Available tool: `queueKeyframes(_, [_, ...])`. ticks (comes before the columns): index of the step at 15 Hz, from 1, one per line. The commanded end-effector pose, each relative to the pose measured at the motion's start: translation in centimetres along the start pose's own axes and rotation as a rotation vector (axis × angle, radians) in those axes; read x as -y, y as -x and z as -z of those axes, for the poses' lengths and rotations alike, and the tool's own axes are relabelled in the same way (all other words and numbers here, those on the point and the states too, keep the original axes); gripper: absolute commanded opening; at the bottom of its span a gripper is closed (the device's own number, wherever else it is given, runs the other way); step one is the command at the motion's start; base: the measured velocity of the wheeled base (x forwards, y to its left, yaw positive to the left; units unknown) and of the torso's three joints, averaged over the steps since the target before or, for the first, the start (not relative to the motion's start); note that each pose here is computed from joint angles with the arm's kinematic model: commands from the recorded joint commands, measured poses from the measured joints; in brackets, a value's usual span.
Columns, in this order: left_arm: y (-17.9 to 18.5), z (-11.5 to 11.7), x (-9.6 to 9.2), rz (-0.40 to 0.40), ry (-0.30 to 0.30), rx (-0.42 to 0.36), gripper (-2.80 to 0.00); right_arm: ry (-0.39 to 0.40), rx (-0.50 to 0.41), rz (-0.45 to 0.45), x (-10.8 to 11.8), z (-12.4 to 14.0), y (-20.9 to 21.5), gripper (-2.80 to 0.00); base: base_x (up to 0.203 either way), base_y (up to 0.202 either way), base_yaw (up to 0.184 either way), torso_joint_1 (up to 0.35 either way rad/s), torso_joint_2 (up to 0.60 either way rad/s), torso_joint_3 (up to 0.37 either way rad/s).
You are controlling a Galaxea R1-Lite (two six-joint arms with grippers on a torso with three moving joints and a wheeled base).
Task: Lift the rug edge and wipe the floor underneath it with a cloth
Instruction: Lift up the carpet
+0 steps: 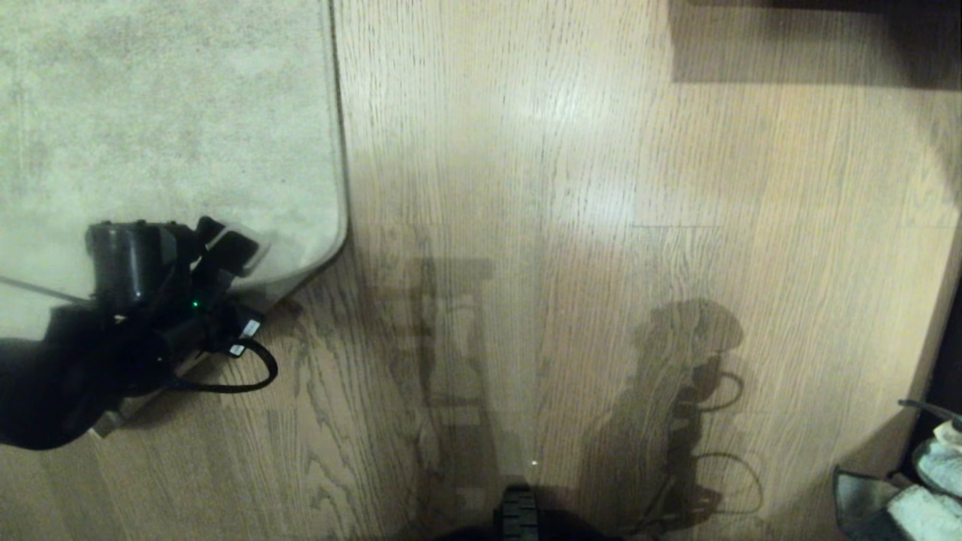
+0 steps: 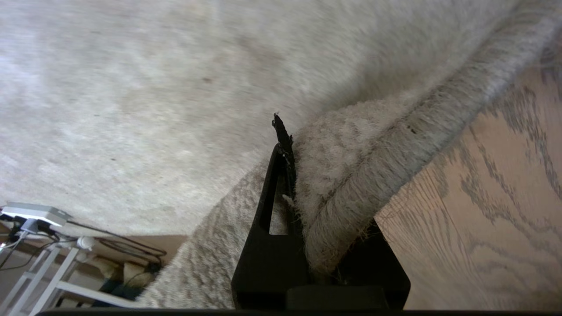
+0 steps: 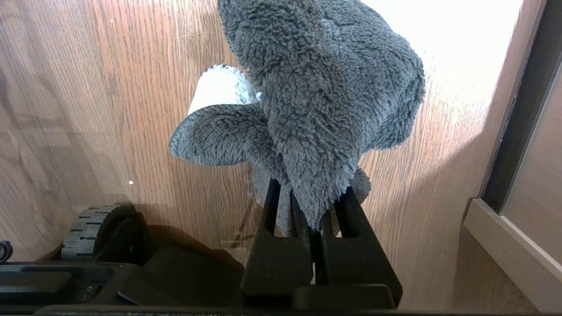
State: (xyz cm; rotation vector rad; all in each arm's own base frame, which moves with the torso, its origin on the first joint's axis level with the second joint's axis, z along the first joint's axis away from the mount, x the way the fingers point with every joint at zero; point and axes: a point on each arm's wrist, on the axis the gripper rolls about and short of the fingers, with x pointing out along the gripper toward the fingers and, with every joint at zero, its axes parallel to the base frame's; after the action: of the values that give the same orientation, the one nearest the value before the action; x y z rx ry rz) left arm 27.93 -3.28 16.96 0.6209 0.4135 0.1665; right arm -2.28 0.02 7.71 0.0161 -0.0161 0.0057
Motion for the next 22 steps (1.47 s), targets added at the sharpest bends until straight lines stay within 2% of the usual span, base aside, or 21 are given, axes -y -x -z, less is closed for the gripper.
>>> queueKeyframes(1, [1.4,-0.4,-1.6,-0.031,0.030,0.048,-2.80,-0.001,-0.001,-0.001,0.0,0.0,0.0,-2.80,0.000,0.000,0.000,0.000,0.00,0.000])
queueKeyframes(5, [3.2,-0.5,-2.6,-0.040,0.031,0.059,-2.80,-0.001,-0.001,-0.001,0.0,0.0,0.0,-2.80,0.000,0.000,0.000,0.000,0.00,0.000])
queueKeyframes(7, [4.7,-0.4,-3.7,-0.054,-0.039,0.038,-2.80,0.001,-0.001,-0.001,0.0,0.0,0.0,-2.80,0.000,0.000,0.000,0.000,0.00,0.000])
queueKeyframes(9, [6.0,-0.1,-5.1,-0.065,-0.151,-0.012,-2.80,-0.001,-0.001,-0.001,0.0,0.0,0.0,-2.80,0.000,0.000,0.000,0.000,0.00,0.000])
queueKeyframes(11, [7.0,0.3,-6.1,-0.078,-0.211,-0.049,-2.80,0.000,-0.001,-0.001,0.0,0.0,0.0,-2.80,0.000,0.000,0.000,0.000,0.00,0.000])
queueKeyframes(15, [7.1,0.6,-6.3,-0.082,-0.237,-0.063,-2.80,-0.001,-0.001,-0.001,0.0,0.0,0.0,-2.80,0.000,0.000,0.000,0.000,0.00,0.000])
queueKeyframes(18, [7.1,1.3,-5.7,-0.055,-0.250,-0.074,-2.80,0.001,-0.001,-0.001,0.0,0.0,0.0,-2.80,0.000,0.000,0.000,0.000,0.00,0.000])
queueKeyframes(21, [7.4,2.0,-5.3,-0.044,-0.243,-0.078,-2.80,0.000,-0.001,-0.001,0.0,0.0,0.0,-2.80,0.000,0.000,0.000,0.000,0.00,0.000])
queueKeyframes(22, [7.7,2.3,-5.2,-0.048,-0.219,-0.071,-2.80,-0.001,-0.001,-0.001,0.0,0.0,0.0,-2.80,0.000,0.000,0.000,0.000,0.00,0.000])
